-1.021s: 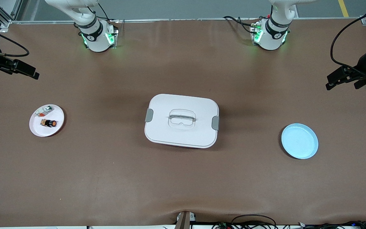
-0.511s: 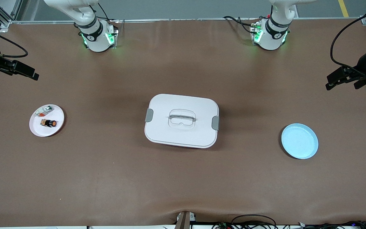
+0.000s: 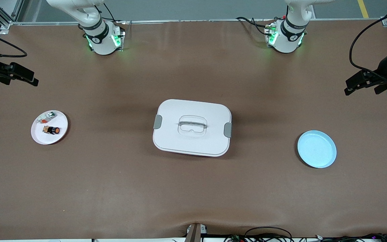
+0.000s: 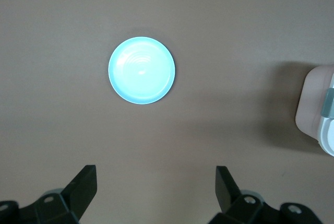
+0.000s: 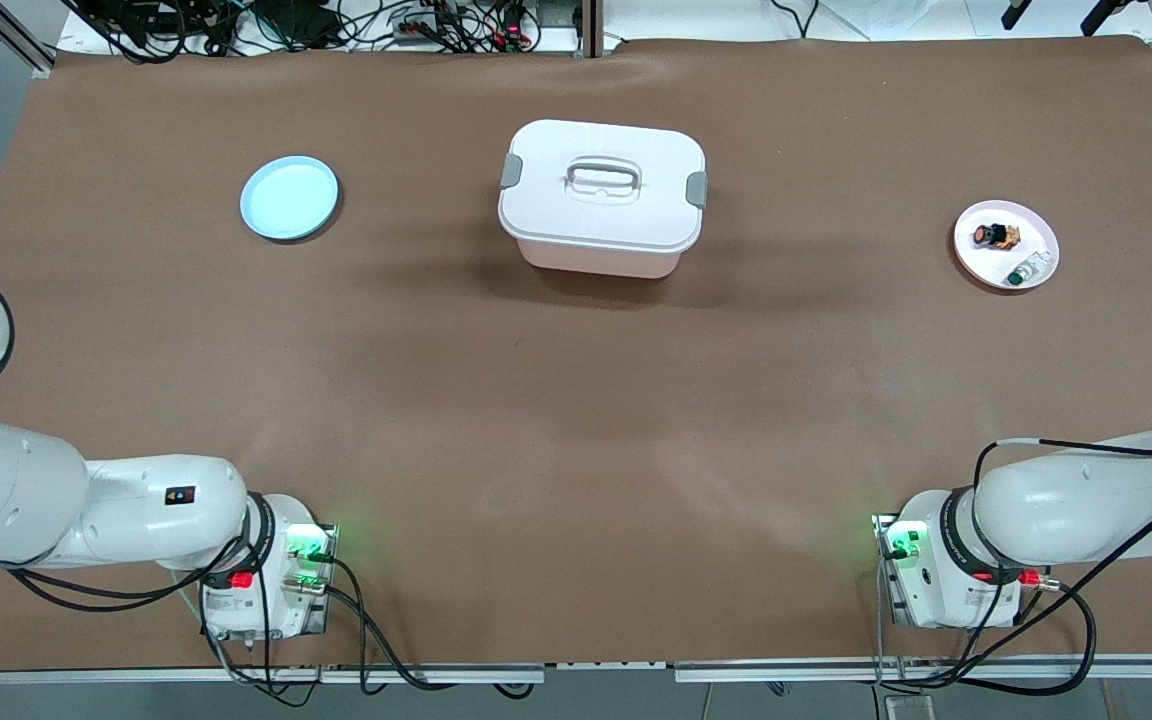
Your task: Transfer orange switch to right arm and place
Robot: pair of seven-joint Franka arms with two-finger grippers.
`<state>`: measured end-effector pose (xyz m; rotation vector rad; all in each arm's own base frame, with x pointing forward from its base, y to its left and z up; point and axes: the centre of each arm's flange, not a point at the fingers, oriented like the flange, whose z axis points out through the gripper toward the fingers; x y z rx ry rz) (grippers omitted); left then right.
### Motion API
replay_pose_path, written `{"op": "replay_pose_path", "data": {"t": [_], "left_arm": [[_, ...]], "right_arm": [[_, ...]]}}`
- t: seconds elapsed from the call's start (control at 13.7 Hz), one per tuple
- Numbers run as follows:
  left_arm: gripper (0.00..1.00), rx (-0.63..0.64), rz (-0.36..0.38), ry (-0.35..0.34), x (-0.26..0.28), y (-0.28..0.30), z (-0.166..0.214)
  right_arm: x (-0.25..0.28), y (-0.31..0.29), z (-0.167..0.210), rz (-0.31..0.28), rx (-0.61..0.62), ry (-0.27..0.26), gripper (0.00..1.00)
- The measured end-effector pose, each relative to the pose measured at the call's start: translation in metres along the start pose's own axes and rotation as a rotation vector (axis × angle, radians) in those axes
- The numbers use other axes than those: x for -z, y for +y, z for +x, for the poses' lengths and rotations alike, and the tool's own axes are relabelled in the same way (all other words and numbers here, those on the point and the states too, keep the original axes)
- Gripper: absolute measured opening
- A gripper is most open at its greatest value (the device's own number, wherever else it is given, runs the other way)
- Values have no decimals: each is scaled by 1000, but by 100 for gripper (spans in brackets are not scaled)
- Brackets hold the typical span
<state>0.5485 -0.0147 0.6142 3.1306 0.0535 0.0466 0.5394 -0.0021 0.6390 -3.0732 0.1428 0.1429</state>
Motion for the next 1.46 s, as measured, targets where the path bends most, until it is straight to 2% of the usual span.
{"op": "replay_pose_path", "data": {"t": [1.24,1.46], "left_arm": [[100,3,0,0,0,-1,0],[100,2,0,0,0,-1,0]], "right_arm": [[-3,8,-5,0,-12,12,100],[-5,11,-8,-2,-15,31,100]]}}
